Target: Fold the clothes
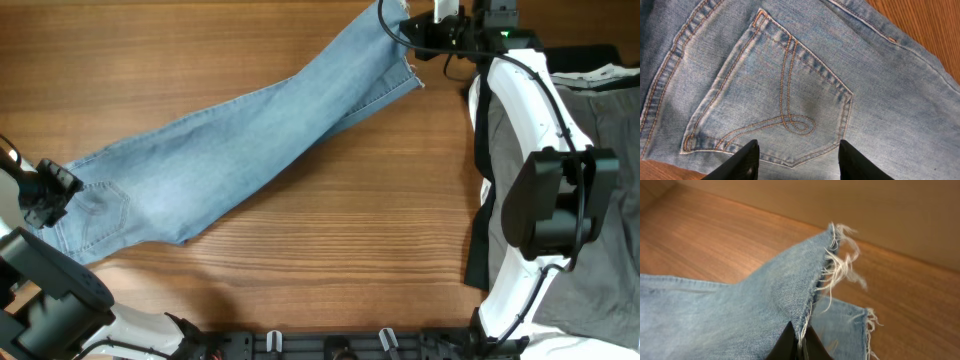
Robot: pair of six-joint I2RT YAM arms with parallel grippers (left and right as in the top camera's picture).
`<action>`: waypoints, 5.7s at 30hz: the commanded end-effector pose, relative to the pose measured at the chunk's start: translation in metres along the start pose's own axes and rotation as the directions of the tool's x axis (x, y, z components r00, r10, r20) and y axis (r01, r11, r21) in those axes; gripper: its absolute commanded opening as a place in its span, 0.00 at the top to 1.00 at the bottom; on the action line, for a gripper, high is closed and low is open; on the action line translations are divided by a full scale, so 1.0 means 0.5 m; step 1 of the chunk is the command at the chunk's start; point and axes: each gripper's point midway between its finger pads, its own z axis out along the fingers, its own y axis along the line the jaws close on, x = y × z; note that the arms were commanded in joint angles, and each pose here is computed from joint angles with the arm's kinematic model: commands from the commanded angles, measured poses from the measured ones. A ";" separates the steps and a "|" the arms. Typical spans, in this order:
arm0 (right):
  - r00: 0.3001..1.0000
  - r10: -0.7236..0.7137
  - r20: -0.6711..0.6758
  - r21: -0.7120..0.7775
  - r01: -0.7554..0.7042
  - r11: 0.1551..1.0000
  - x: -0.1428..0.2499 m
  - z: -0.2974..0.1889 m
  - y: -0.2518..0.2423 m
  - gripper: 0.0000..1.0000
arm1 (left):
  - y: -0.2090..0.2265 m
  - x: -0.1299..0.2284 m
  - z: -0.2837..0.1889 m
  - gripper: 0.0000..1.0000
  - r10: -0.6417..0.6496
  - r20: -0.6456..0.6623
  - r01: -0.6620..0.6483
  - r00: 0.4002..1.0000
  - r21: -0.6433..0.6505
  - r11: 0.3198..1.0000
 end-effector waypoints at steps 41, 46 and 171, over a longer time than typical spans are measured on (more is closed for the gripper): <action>0.981 -0.016 0.193 0.026 0.011 1.000 -0.127 -0.040 -0.014 0.96 | 0.202 0.057 0.079 0.52 -0.501 -0.092 0.499 0.861 -0.042 0.865; 0.998 0.055 0.039 0.126 -0.060 0.990 0.026 0.075 -0.115 0.64 | 0.205 0.089 0.106 0.51 -0.511 -0.115 0.508 0.852 -0.055 0.860; 0.716 0.320 -0.621 0.022 -0.392 0.920 0.406 0.162 0.161 0.96 | -0.556 0.413 0.062 0.80 0.781 -0.060 -0.601 0.622 0.602 0.525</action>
